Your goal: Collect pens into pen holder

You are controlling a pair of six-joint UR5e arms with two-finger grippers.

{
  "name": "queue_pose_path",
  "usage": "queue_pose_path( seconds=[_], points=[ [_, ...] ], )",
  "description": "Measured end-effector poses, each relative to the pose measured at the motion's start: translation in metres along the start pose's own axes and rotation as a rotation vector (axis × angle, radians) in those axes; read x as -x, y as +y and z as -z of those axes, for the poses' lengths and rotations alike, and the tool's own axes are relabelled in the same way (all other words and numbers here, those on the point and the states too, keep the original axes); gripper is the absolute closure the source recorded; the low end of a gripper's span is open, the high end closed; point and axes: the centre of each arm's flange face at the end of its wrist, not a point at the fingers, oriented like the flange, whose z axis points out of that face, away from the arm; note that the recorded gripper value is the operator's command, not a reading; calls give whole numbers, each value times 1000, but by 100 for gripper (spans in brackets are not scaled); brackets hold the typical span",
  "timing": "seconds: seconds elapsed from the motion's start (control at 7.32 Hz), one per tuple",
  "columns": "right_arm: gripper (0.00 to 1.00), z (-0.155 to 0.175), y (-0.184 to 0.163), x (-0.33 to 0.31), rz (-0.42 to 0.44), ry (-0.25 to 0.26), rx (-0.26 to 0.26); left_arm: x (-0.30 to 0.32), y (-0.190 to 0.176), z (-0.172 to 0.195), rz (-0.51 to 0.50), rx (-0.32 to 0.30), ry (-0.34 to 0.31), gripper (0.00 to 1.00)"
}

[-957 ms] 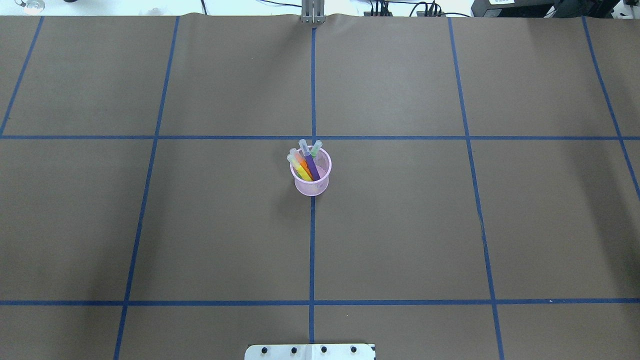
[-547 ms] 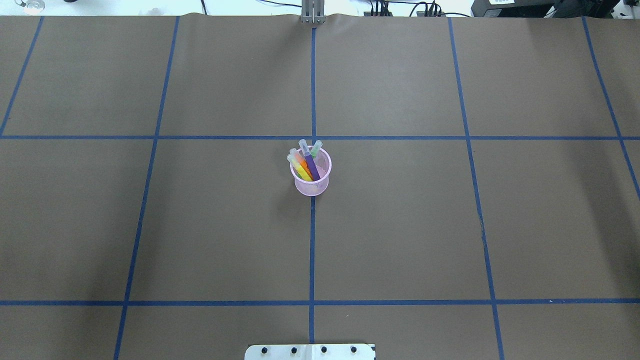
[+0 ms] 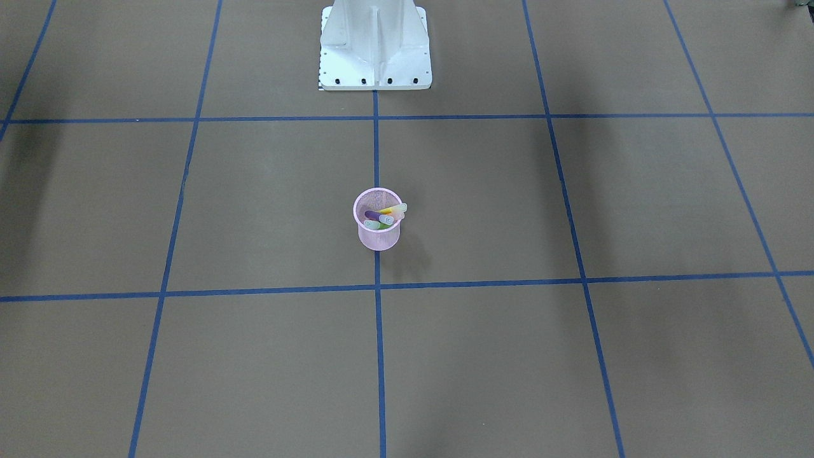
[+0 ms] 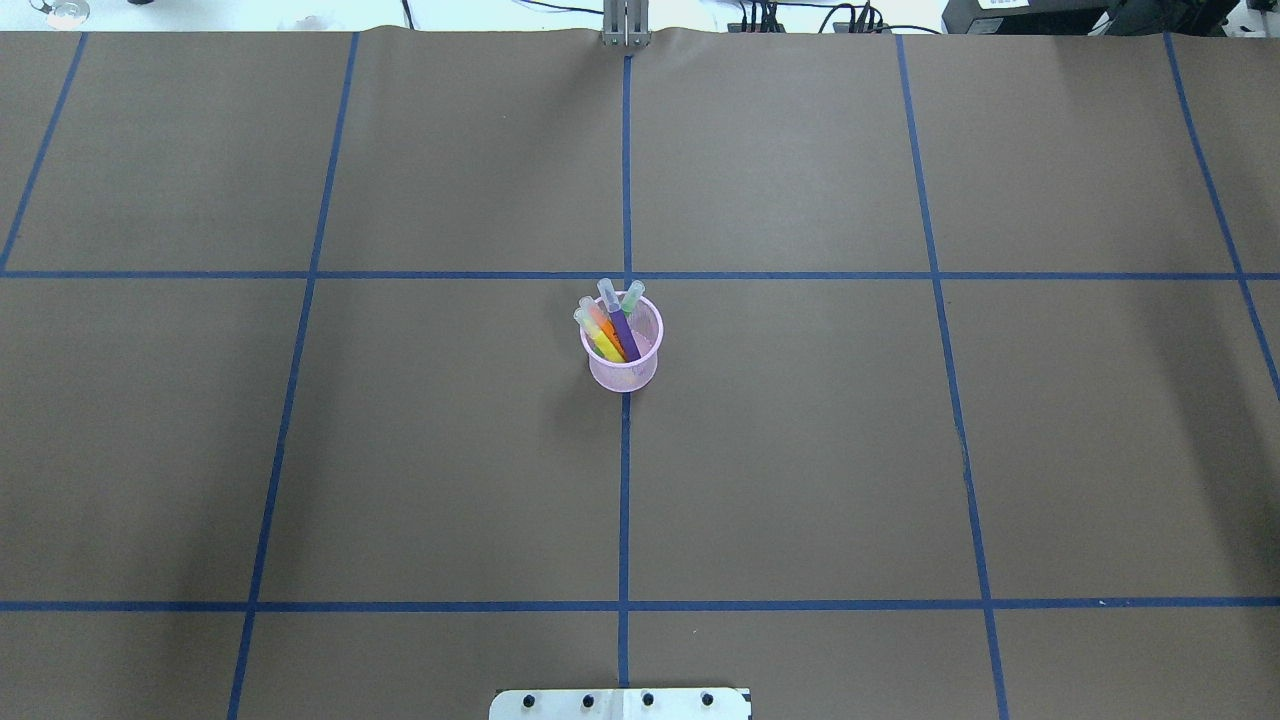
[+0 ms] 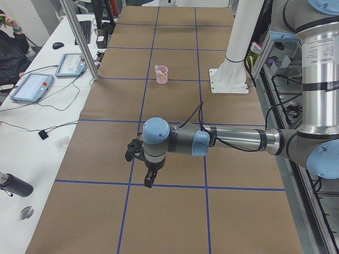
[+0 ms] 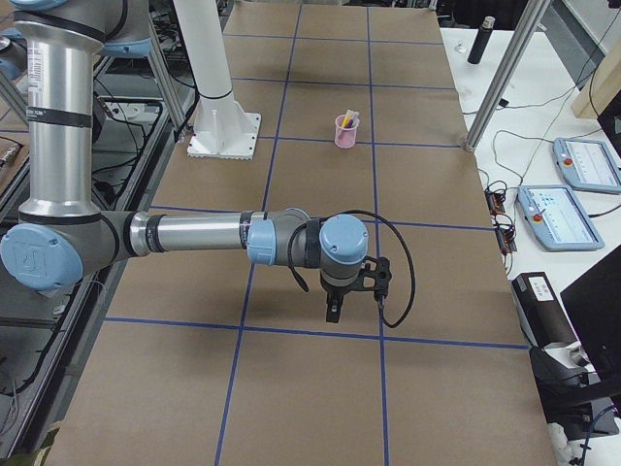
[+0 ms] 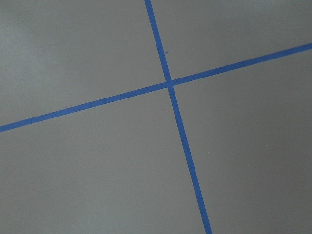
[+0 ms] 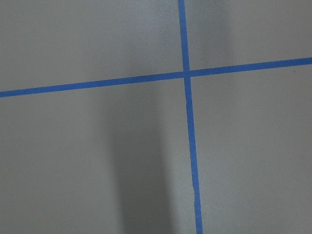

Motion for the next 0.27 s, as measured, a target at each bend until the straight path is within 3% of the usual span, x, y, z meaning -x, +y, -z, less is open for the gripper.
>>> queue_pose_path(
  seconds=[0.27],
  points=[
    [0, 0, 0, 0, 1, 0, 0, 0, -1, 0, -1, -1, 0, 0]
  ],
)
